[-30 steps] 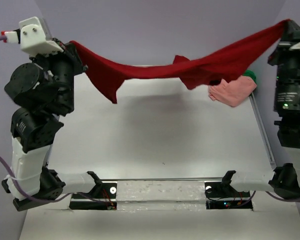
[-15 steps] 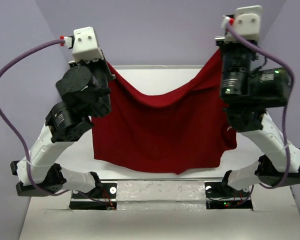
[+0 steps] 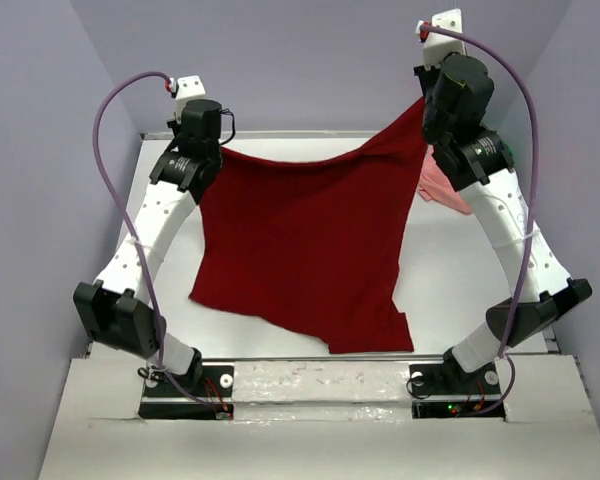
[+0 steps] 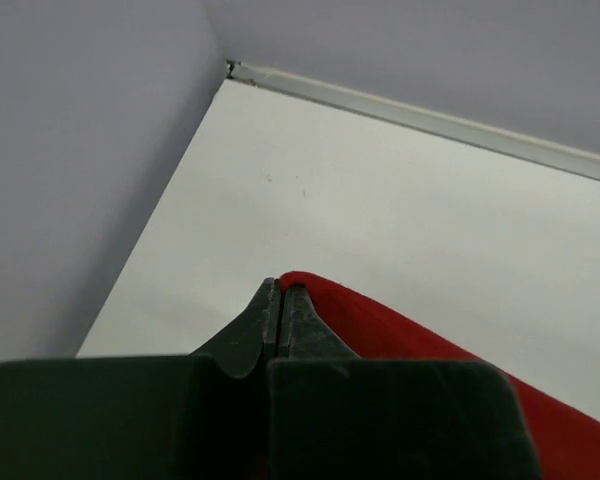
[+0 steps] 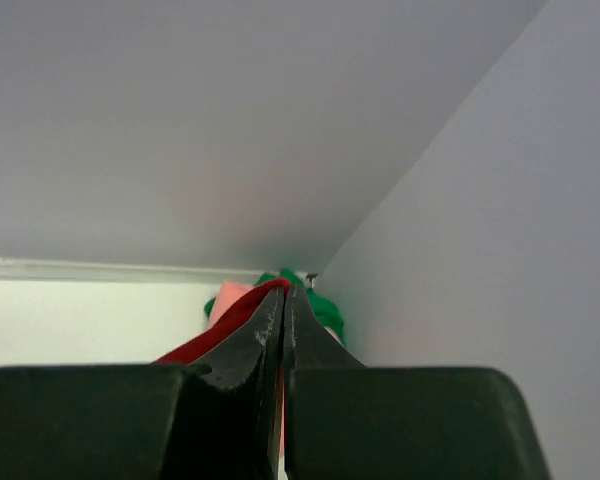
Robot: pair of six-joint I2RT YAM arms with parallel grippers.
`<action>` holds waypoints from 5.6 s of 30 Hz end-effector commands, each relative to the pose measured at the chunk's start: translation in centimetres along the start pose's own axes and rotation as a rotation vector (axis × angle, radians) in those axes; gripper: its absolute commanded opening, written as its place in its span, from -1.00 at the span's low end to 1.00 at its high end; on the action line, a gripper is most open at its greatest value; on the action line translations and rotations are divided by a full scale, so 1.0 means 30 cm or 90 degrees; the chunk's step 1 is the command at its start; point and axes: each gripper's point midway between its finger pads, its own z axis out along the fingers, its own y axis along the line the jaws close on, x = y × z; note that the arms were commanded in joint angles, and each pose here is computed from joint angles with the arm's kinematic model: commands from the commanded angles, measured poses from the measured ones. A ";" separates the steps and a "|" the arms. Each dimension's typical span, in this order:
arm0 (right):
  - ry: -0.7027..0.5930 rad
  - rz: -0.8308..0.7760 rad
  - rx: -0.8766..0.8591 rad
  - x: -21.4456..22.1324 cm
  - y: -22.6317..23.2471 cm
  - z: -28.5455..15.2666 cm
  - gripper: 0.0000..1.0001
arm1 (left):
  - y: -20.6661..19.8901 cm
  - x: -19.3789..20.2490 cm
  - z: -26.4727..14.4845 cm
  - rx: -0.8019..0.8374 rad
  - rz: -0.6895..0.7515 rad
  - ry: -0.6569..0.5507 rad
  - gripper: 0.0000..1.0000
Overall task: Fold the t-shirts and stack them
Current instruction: Flatten the tshirt out
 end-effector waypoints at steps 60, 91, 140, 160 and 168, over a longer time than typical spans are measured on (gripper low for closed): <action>0.253 0.078 -0.144 0.701 0.262 0.444 -1.00 | 0.012 0.190 0.610 -0.056 -0.046 0.056 -1.00; 0.298 0.101 -0.195 0.799 0.315 0.365 -1.00 | -0.073 0.396 0.677 -0.032 -0.019 0.148 -1.00; -0.192 0.208 0.035 -0.380 -0.518 -0.503 -1.00 | 0.273 -0.611 -0.823 0.279 -0.238 -0.333 -1.00; -0.266 0.173 0.110 -0.543 -0.492 -0.671 -1.00 | 0.472 -0.668 -0.896 0.209 -0.257 -0.360 -1.00; -0.311 0.155 0.003 -0.579 -0.344 -0.611 -1.00 | 0.221 -0.606 -0.712 0.176 -0.171 -0.326 -1.00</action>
